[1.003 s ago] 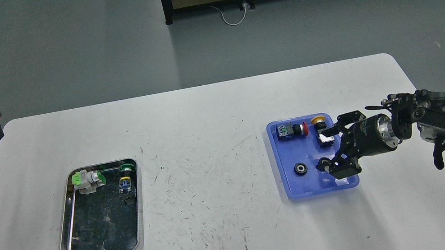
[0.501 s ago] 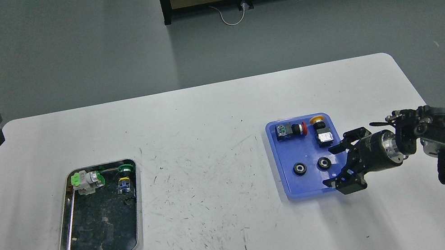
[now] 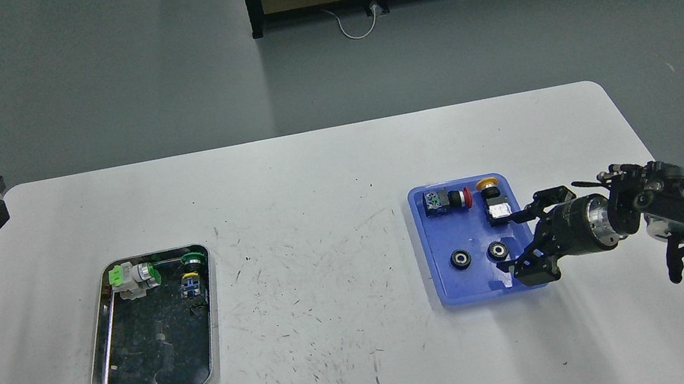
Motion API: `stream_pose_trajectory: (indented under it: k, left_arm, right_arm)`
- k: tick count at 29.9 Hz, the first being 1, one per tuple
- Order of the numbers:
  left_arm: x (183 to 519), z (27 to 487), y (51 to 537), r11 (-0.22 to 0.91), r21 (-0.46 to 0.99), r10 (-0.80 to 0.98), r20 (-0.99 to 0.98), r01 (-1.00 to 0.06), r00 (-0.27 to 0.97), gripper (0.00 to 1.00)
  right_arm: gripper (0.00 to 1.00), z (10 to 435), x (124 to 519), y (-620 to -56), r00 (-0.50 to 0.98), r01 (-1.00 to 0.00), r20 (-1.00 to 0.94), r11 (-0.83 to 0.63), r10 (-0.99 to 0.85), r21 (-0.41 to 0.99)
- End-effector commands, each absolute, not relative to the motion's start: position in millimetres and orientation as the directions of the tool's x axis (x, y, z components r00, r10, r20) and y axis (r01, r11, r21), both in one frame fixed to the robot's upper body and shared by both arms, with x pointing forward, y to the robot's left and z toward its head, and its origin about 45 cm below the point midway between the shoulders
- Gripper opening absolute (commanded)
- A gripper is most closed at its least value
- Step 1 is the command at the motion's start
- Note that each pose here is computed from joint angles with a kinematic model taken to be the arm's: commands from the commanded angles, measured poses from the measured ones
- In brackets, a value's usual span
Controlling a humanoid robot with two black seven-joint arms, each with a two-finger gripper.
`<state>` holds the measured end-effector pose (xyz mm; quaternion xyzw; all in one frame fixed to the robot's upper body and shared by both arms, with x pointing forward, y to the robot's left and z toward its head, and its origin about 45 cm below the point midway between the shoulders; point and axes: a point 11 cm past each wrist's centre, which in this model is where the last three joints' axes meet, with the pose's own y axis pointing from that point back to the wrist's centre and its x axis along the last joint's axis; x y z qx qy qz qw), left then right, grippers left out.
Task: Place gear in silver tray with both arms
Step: 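Lower the right gripper onto a black gear in the blue tray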
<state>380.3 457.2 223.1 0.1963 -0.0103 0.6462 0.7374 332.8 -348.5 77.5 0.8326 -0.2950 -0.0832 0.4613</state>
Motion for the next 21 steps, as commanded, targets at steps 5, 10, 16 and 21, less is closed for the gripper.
stream_pose_trajectory:
  k: [5,10,16,21]
  left_arm:
    - [379.2,221.3,457.3,0.088,0.282,0.948,0.270,-0.955,0.168,0.99]
    - [378.6,220.9,458.5,0.086,0.284,0.947,0.273,-0.955,0.167,0.99]
    - [378.4,220.5,458.5,0.086,0.286,0.947,0.273,-0.954,0.167,0.99]
    - [377.7,219.7,458.6,0.086,0.287,0.947,0.274,-0.954,0.168,0.99]
  right_arm:
    - [0.96,69.6,331.4,-331.0,0.819,-0.404,0.112,-0.427,-0.562,0.809]
    - [0.95,64.7,328.1,-324.1,0.826,-0.390,0.099,-0.436,-0.554,0.811]
    - [0.92,64.4,328.1,-323.7,0.827,-0.388,0.097,-0.437,-0.554,0.811]
    - [0.86,65.8,332.1,-330.6,0.817,-0.402,0.112,-0.419,-0.566,0.814]
